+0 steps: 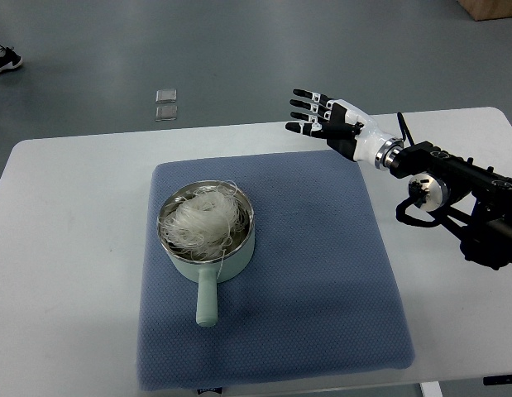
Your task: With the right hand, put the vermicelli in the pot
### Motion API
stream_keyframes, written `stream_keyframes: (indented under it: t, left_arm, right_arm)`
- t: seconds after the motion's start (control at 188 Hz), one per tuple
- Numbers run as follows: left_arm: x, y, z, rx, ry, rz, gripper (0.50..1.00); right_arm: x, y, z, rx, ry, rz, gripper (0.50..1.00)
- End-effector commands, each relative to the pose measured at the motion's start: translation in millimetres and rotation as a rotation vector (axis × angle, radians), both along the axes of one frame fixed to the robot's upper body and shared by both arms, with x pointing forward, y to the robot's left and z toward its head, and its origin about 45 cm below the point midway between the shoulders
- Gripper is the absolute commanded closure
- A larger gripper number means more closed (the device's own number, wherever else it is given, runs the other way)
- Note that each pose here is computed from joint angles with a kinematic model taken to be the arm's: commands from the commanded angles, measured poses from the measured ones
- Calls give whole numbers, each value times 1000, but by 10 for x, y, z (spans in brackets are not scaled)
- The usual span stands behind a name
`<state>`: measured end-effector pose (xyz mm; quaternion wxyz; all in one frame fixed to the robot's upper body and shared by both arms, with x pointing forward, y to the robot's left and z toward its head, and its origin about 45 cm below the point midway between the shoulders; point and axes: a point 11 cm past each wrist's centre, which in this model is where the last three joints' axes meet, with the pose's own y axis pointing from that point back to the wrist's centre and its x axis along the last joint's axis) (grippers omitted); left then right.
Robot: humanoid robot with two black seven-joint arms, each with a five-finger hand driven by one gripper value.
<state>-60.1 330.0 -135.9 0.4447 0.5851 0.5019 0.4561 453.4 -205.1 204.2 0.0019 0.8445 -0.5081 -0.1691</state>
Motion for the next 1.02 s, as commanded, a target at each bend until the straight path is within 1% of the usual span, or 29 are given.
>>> stream_keyframes:
  t: [0.0, 0.101, 0.361, 0.563, 1.015]
  left_arm:
    - [0, 0, 0, 0, 0, 0, 500]
    - [0, 0, 0, 0, 0, 0, 500]
    - [0, 0, 0, 0, 0, 0, 500]
    - [0, 0, 0, 0, 0, 0, 500]
    - [0, 0, 0, 0, 0, 0, 500]
  right_arm:
    - [2, -61, -61, 59, 54, -38, 579]
    - [-14, -80, -111, 129, 122, -58, 579]
    - [-32, -127, -208, 149, 156, -96, 576]
    - [-62, -137, -266, 155, 168, -106, 576]
    - [-42, -170, -215, 163, 146, -106, 576]
